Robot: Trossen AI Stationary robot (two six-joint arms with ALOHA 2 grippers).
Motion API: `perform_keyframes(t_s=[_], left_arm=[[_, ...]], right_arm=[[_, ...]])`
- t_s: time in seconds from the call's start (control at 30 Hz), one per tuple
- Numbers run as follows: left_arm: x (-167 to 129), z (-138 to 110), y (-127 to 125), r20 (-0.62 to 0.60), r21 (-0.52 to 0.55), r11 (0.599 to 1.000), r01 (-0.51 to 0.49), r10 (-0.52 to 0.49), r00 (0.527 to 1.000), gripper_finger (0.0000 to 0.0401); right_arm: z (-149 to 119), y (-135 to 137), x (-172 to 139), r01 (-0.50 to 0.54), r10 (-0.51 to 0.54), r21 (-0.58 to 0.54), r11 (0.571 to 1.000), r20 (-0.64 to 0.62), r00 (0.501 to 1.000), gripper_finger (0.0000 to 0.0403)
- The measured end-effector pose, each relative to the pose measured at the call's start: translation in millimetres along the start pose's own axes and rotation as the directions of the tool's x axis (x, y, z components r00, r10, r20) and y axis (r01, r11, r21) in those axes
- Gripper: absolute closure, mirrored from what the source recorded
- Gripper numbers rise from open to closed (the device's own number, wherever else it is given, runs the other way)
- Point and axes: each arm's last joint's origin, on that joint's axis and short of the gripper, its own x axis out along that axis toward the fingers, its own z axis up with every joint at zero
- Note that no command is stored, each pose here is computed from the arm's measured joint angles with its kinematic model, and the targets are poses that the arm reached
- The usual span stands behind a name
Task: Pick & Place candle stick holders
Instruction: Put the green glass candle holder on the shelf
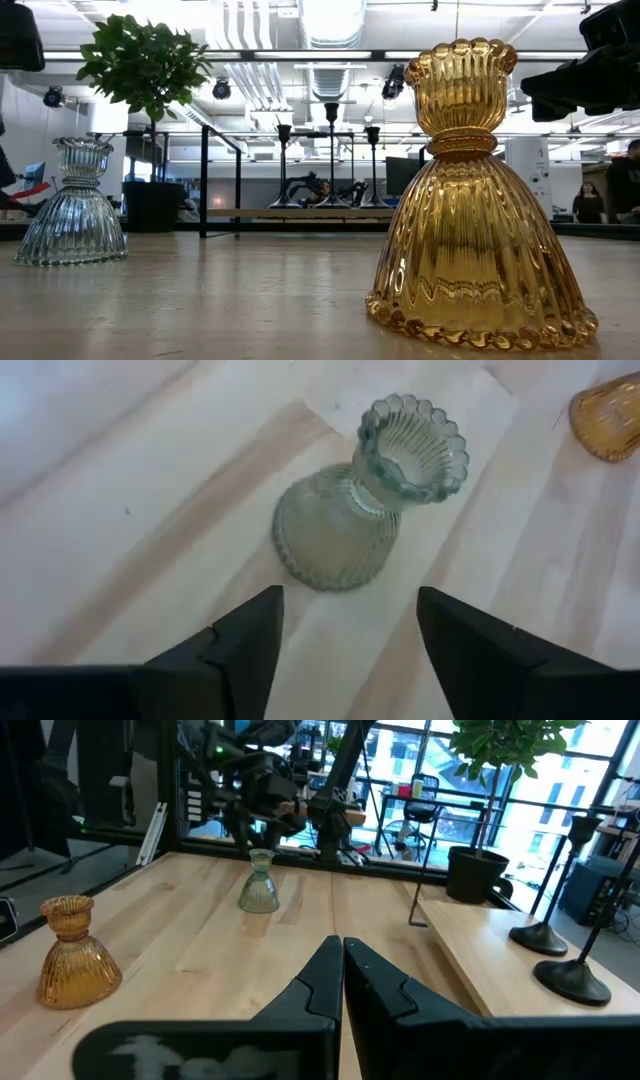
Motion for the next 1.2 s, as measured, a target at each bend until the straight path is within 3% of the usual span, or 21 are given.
perform_keyframes(t_s=[0.23,0.5,0.73,0.93,1.2], left_arm=[[8,-4,9,0.017,0.08,0.997,-0.005,0.004,1.0,0.0159],[21,-10,8,0.03,0.116,0.984,0.138,-0.142,0.989,0.016],[25,-5,11,0.079,0.195,0.976,0.099,-0.116,0.99,0.016],[31,2,15,0.133,0.197,0.979,0.055,-0.083,0.988,0.016],[33,6,8,0.153,0.226,0.969,0.097,-0.134,0.979,0.016]], right_arm=[[0,0,0,0.0,0.0,-0.002,1.0,0.0,1.0,0.0394],[0,0,0,0.0,0.0,-0.002,1.0,0.0,1.0,0.0394],[0,0,0,0.0,0.0,-0.002,1.0,0.0,1.0,0.0394],[0,0,0,0.0,0.0,0.0,1.0,0.0,1.0,0.0394],[0,0,0,0.0,0.0,-0.001,1.0,0.0,1.0,0.0394]])
